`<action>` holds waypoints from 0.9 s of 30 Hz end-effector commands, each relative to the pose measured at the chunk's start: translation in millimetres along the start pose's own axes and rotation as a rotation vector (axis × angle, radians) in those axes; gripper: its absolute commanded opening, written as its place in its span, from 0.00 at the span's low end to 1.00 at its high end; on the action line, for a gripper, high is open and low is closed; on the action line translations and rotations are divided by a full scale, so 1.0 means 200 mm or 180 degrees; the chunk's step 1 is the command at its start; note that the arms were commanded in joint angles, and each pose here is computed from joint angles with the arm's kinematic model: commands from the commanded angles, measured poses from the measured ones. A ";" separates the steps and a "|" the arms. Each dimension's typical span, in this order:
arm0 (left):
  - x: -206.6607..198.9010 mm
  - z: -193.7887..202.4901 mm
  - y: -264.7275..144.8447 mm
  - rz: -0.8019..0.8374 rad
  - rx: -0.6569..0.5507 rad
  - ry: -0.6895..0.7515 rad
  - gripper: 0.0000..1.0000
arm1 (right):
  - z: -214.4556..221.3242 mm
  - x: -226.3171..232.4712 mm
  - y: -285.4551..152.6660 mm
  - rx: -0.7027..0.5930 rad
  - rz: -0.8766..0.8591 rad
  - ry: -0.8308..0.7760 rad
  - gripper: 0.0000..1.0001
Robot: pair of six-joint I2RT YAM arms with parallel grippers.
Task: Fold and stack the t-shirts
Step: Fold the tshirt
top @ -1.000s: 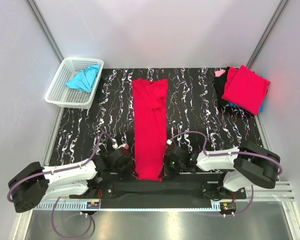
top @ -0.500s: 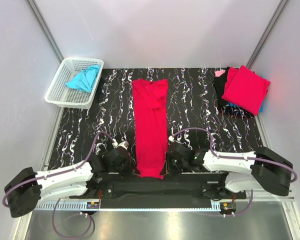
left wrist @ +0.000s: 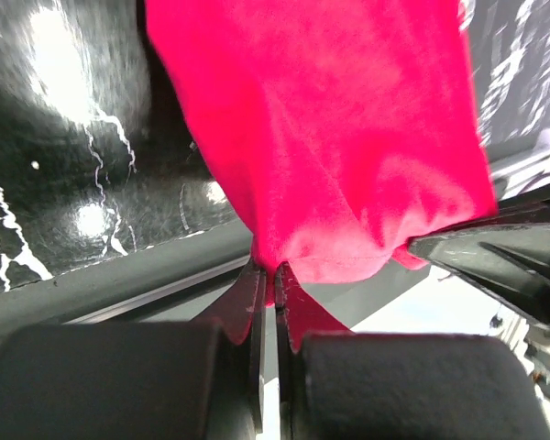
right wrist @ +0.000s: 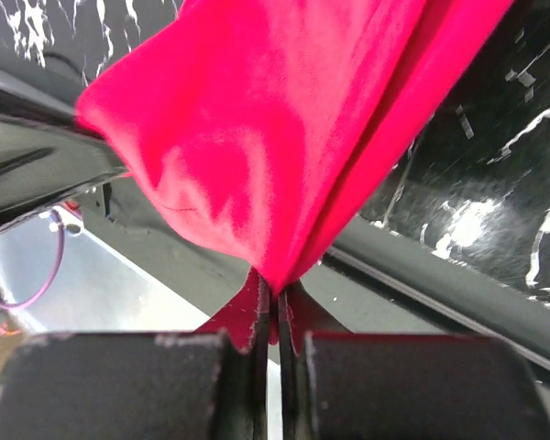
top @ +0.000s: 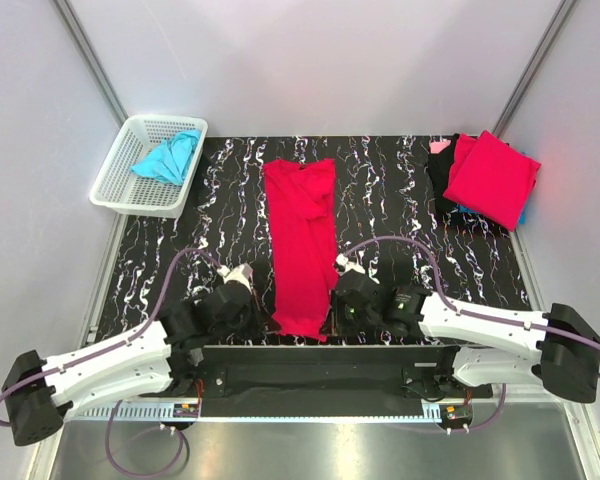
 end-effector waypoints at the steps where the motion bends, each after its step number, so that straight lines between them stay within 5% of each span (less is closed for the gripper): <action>1: -0.07 -0.12 -0.10 -0.0075 -0.0429 0.0069 0.00 | -0.05 0.04 -0.05 -0.0271 0.0106 -0.0208 0.00; 16: -0.20 -0.49 0.07 -0.1071 -0.0688 0.0361 0.00 | -0.56 0.14 0.00 -0.0826 0.0347 -0.0395 0.00; 27: -0.10 -0.90 0.27 -0.1435 -0.0722 0.0360 0.00 | -0.93 0.15 0.19 -0.0803 0.0412 -0.0446 0.00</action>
Point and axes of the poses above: each gripper's point midway between its finger pads, its own y axis out along the fingers, its own x axis along the line the jaws close on, z = x × y, the point moved 9 cm from there along -y, back along the fingers, and after that the axes turned 14 degrees about y, right-handed, at the moved point
